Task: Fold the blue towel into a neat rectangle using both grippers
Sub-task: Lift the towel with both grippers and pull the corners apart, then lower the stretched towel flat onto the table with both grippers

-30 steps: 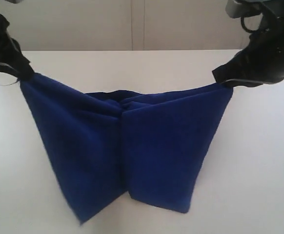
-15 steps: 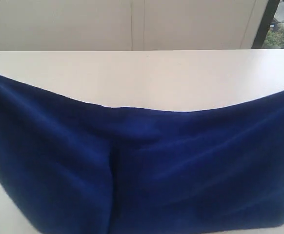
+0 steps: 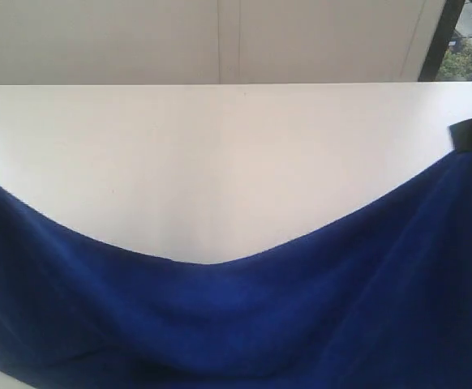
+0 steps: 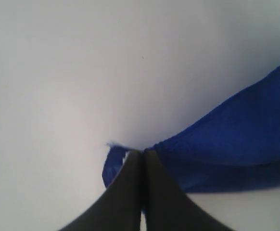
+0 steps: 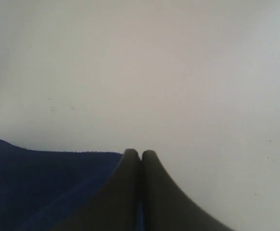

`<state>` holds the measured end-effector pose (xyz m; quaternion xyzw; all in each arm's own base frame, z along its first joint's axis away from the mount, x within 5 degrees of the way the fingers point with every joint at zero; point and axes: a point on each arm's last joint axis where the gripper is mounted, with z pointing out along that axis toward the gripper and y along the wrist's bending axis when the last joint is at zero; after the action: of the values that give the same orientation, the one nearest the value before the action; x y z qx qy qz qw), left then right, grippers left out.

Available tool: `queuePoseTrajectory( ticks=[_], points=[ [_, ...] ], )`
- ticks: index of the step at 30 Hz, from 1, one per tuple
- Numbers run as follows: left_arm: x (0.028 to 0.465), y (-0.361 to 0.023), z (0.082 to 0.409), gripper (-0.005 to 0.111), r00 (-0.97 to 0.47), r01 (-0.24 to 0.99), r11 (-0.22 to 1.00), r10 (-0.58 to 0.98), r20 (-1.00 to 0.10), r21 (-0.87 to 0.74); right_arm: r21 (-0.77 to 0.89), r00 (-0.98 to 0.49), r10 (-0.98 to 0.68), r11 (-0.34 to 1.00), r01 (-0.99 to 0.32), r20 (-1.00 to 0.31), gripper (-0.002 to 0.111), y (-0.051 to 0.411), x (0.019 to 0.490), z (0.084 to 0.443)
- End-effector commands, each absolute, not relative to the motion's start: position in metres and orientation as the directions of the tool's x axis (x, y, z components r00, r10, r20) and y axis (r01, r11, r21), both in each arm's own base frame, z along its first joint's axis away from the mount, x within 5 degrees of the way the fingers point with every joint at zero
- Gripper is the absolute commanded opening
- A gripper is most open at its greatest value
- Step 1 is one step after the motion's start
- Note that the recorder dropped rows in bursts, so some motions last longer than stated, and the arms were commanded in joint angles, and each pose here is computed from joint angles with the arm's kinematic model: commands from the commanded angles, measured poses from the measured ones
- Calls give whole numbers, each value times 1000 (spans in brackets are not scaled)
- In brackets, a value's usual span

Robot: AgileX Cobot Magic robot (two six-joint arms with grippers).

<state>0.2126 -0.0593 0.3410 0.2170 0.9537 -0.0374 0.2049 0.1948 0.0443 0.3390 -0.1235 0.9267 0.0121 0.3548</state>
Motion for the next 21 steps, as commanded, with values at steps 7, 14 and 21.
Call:
queuePoseTrajectory(
  ticks=[7,14,21],
  points=[
    [312,-67,261,0,-789,301,940,339,-513,159,-164,-681,-185,982,-96,-708,0,50,296,273],
    [349,-64,228,0,-734,234,948,317,-601,214,-79,-664,-113,994,-81,-739,0,46,333,236],
    [370,-27,211,0,-751,104,981,185,-633,163,-58,-660,-57,998,-21,-749,0,29,359,228]
  ],
)
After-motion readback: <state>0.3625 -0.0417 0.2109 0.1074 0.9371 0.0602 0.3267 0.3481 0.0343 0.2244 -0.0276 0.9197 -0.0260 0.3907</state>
